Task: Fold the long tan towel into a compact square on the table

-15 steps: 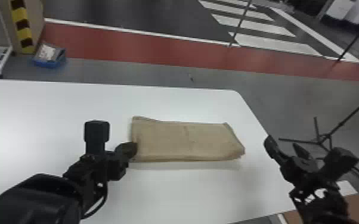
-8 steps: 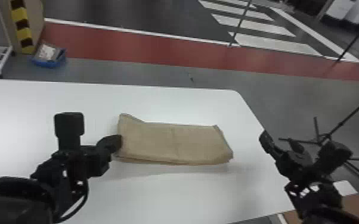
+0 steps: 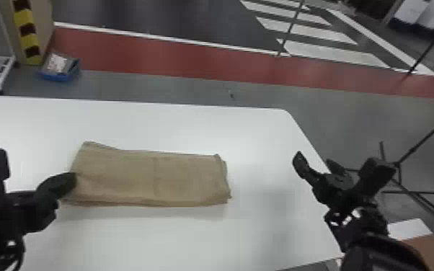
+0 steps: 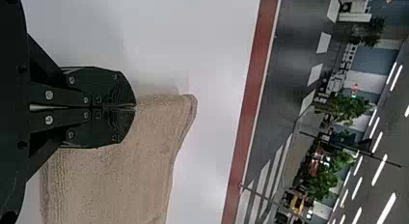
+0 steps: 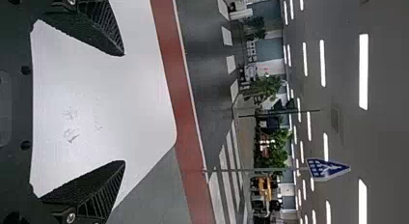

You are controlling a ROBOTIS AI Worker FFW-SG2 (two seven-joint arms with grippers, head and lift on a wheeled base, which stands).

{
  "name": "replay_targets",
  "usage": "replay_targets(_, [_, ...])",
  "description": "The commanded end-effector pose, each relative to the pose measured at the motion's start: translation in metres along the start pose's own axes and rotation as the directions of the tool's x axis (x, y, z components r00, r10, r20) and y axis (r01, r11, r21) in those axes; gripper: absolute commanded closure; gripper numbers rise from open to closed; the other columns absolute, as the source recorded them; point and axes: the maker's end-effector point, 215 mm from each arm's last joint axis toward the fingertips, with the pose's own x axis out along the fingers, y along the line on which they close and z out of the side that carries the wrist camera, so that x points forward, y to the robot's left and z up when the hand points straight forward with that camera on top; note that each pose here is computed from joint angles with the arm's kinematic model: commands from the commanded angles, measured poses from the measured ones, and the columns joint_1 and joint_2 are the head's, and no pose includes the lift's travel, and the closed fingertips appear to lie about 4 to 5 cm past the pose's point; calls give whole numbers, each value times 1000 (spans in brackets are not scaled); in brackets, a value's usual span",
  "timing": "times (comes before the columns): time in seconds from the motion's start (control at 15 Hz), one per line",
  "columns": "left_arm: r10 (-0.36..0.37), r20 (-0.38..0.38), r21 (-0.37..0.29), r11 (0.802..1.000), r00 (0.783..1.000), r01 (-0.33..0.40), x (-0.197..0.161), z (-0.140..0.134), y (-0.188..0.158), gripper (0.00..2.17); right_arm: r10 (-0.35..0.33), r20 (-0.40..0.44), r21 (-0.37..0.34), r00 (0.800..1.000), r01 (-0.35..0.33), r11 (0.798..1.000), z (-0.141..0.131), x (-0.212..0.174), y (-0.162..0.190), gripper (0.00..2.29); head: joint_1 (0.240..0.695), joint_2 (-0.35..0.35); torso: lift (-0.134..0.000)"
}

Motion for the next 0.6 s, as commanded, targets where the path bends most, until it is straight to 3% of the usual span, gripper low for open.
replay_targets(0.0, [19, -4, -17, 1000, 1000, -19, -8, -9, 17, 1433, 25, -39, 3, 999, -25, 1000, -9, 11, 18, 83, 695, -350, -123])
replay_targets(0.13, [11, -4, -22, 1000, 1000, -11, -14, -13, 12, 1430, 78, -94, 7, 993, -78, 997, -19, 24, 42, 83, 695, -333, -123])
replay_targets(0.33, [-23, -13, -21, 1000, 1000, 23, -20, -20, -7, 1430, 211, -139, 2, 967, -213, 977, -25, 35, 96, 90, 695, -292, -123])
replay_targets(0.53, [-42, 2, -22, 999, 999, 42, -29, -14, -19, 1366, 253, -170, -24, 953, -260, 965, -34, 37, 128, 90, 695, -253, -123])
